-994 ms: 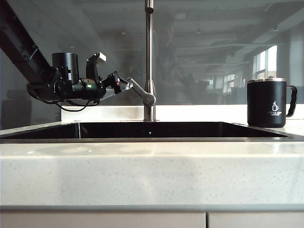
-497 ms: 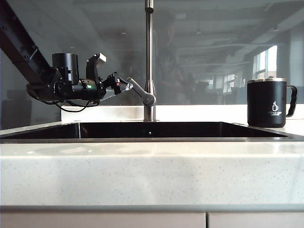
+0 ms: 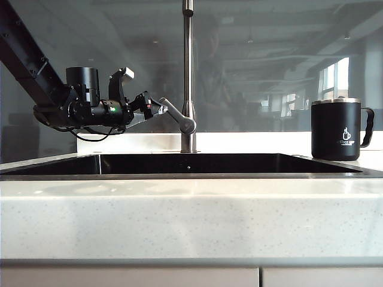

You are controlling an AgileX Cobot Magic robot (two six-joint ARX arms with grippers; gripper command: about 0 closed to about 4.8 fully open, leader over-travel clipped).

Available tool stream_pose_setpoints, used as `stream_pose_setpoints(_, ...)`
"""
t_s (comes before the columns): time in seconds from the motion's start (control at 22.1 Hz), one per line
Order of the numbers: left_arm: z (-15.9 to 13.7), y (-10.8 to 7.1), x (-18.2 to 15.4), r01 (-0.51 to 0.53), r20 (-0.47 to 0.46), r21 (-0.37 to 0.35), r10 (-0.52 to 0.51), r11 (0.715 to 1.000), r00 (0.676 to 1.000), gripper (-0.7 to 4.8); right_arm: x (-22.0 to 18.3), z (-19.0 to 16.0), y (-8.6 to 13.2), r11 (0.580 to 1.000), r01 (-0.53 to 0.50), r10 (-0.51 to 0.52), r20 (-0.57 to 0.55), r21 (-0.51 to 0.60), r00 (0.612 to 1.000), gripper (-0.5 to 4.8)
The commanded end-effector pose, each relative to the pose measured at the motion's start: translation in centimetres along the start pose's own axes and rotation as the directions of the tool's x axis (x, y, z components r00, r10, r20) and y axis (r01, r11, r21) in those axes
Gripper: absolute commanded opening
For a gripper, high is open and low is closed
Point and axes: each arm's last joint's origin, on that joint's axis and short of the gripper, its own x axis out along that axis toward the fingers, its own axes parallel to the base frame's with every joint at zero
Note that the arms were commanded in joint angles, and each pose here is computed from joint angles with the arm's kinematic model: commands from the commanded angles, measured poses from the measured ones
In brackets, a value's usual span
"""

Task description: Pick up the mug next to the sink, go to the faucet to get some water, pour the water into the sink, and finally put the mug back to its place.

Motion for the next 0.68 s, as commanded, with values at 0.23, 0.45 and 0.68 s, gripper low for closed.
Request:
stream_pose_setpoints(0.23, 0.18, 0.08, -0.05, -0.01, 0.006, 0.006, 0.01, 1.0, 1.0, 4.58, -0.01, 0.36, 0.0, 0.999, 0.009, -0.007, 0.047, -0.042, 0.999, -0.07)
stream_pose_setpoints(0.45, 0.18, 0.08, -0.05, -0.01, 0.006, 0.006, 0.01, 1.0, 1.0, 4.58, -0.01, 0.36, 0.02, 0.999, 0.007, -0.005, 0.047, -0.042, 0.999, -0.07)
stream_pose_setpoints(0.68, 0.18, 0.09, -0.05, -0.01, 0.006, 0.006, 0.01, 1.0, 1.0, 4.58, -0.01, 0.35, 0.02, 0.999, 0.006, -0.004, 0.046, -0.042, 0.999, -0.07)
